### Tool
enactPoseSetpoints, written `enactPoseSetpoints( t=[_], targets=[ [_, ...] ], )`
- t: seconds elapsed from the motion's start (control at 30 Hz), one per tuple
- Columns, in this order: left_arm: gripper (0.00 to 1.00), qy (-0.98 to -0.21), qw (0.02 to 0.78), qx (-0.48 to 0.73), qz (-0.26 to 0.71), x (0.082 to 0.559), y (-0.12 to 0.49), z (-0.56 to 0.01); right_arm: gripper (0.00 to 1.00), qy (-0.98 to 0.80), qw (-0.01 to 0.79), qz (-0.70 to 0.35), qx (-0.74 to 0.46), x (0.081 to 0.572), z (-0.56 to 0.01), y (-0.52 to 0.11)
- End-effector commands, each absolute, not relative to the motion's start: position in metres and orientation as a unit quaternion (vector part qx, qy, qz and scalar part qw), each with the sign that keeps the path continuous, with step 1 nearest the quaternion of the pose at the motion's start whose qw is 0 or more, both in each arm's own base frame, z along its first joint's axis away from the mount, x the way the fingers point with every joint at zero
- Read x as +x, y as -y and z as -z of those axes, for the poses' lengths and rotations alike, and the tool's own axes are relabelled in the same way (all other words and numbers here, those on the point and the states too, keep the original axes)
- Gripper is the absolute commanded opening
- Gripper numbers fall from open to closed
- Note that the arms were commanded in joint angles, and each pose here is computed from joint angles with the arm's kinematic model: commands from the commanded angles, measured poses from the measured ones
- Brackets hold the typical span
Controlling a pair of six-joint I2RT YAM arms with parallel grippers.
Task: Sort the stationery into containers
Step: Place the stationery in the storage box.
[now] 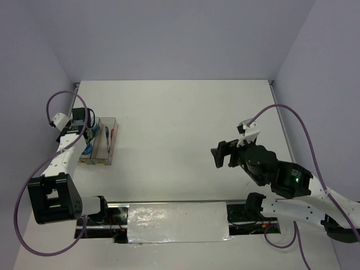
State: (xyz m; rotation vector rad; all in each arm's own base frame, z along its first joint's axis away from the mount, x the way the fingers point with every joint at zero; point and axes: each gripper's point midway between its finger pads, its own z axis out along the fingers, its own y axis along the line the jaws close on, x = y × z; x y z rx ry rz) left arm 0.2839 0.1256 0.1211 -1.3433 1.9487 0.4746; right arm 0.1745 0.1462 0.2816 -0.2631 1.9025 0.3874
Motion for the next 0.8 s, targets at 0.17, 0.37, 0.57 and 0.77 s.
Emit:
enactPoseSetpoints(
  t=[0.17, 0.37, 0.57, 0.77],
  targets=[
    [0.0, -0.727, 0.379, -0.545, -0.176, 0.303, -0.142, -0.128, 1.0, -0.805, 0.554, -0.169, -0.124, 0.179, -0.282, -0.161],
    [0.0, -0.722, 0.383, -0.551, -0.167, 0.303, -0.145, -0.127, 1.0, -0.81, 0.545, -0.168, -0.134, 0.178, -0.279, -0.167],
    [0.05, -0.728, 0.375, -0.549, -0.165, 0.301, -0.143, -0.117, 1.0, -0.81, 0.542, -0.176, -0.137, 0.178, -0.278, -0.172],
    [0.32, -0.745, 0.362, -0.539, -0.156, 0.303, -0.138, -0.098, 1.0, -0.81, 0.542, -0.177, -0.138, 0.178, -0.278, -0.174]
  ],
)
